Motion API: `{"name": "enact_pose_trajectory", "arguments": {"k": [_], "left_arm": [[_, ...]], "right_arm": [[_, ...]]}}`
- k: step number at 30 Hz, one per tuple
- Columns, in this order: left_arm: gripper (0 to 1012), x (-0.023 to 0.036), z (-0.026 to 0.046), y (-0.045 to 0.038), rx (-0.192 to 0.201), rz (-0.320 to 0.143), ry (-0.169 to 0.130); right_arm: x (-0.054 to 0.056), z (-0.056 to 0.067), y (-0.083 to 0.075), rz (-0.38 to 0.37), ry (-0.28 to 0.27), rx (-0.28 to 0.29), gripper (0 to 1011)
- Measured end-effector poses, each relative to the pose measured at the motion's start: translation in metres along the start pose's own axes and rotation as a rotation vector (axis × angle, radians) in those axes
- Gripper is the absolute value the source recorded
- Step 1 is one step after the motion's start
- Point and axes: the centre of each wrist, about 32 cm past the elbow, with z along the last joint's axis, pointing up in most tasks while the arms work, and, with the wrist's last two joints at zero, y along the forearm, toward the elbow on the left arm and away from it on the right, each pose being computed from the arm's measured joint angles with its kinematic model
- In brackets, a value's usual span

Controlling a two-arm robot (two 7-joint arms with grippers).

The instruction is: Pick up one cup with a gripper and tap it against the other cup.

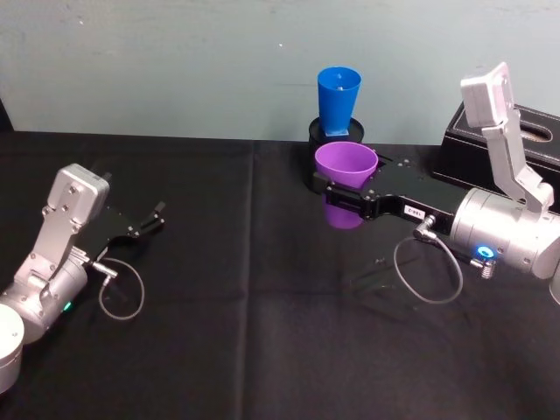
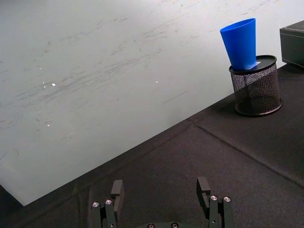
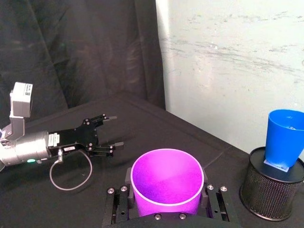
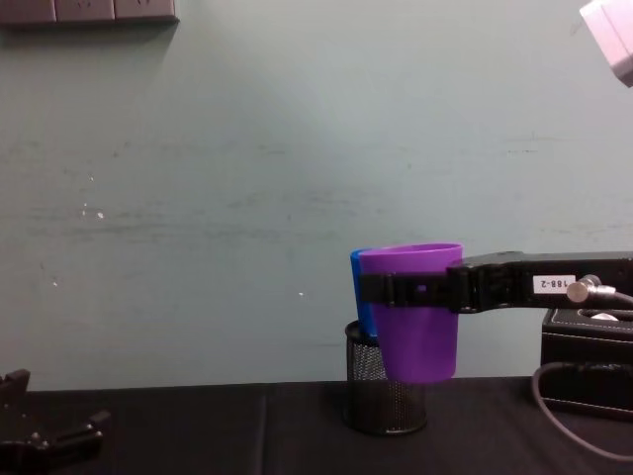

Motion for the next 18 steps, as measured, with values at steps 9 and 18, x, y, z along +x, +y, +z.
{"name": "enact_pose_trajectory", "arguments": {"k": [9,18], "left_arm": [[1005,0.0000,0.0000,0.0000,0.000,0.000,0.000],[1005,0.0000,0.0000,0.0000,0.000,0.000,0.000]], "right_arm": [[0.0002,-0.0003,0.0000,-0.001,-0.002,-0.002,741],[0.0003,-0.0005,0.0001,-0.001,-0.002,-0.002,741]]}}
